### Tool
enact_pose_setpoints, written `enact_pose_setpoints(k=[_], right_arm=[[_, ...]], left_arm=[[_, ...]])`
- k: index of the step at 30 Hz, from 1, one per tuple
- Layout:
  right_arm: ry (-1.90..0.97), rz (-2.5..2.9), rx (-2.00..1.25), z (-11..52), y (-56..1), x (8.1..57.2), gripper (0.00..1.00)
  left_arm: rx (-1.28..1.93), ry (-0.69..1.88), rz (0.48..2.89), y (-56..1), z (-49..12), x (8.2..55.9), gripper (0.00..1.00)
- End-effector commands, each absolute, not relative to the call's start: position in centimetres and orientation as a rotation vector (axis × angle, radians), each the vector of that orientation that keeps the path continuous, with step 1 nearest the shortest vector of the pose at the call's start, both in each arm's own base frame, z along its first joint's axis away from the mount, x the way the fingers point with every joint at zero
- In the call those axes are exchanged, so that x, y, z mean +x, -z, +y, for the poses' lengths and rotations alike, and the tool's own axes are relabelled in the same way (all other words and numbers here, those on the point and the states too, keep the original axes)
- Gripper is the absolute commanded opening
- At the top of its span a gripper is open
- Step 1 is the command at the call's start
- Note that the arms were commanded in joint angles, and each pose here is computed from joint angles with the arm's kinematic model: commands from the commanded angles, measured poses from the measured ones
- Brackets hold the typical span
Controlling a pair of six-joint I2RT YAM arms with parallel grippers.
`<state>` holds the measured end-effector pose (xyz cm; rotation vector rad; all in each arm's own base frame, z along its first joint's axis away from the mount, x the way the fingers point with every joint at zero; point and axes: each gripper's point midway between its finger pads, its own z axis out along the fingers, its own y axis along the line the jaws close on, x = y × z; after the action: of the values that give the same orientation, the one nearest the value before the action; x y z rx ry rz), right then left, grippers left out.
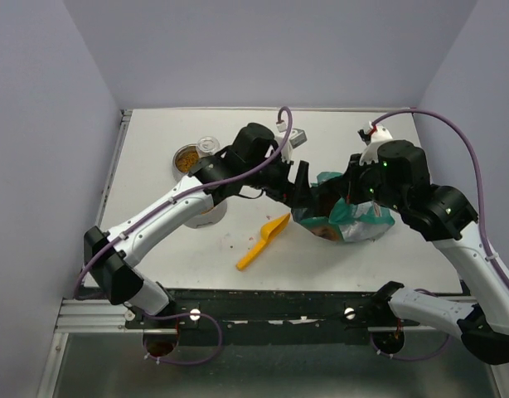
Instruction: Serve the pet food
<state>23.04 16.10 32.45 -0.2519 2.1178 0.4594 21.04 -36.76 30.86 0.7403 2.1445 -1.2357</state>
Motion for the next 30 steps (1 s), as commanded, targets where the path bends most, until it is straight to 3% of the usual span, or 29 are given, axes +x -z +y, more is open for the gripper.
enact_pose_setpoints(k=[1, 9, 14, 22, 30], right_arm=[[-0.482, 2.022, -0.275, 16.5, -35.3, 23.7, 0.0], [-0.518, 2.026, -0.268, 16.9, -35.5, 23.5, 0.0], [-0.592, 2.084, -0.462, 18.9, -34.3, 22.3, 0.0], [-0.803, 2.092, -0.625, 22.2, -34.6, 20.5, 0.02], [-0.754, 2.209, -0.519, 21.5, -33.5, 20.8, 0.24]], left_arm=[[0.793, 1.212, 2.174, -29.3, -37.8, 20.9, 0.87], [0.708, 1.229, 2.221, -29.5, -41.2, 23.5, 0.51], [0.65, 1.077, 2.289, -28.8, -40.5, 24.8, 0.02], [0.395, 0.931, 2.239, -34.3, -36.0, 25.5, 0.0], [0.177, 1.077, 2.158, -39.8, -36.4, 25.8, 0.0]])
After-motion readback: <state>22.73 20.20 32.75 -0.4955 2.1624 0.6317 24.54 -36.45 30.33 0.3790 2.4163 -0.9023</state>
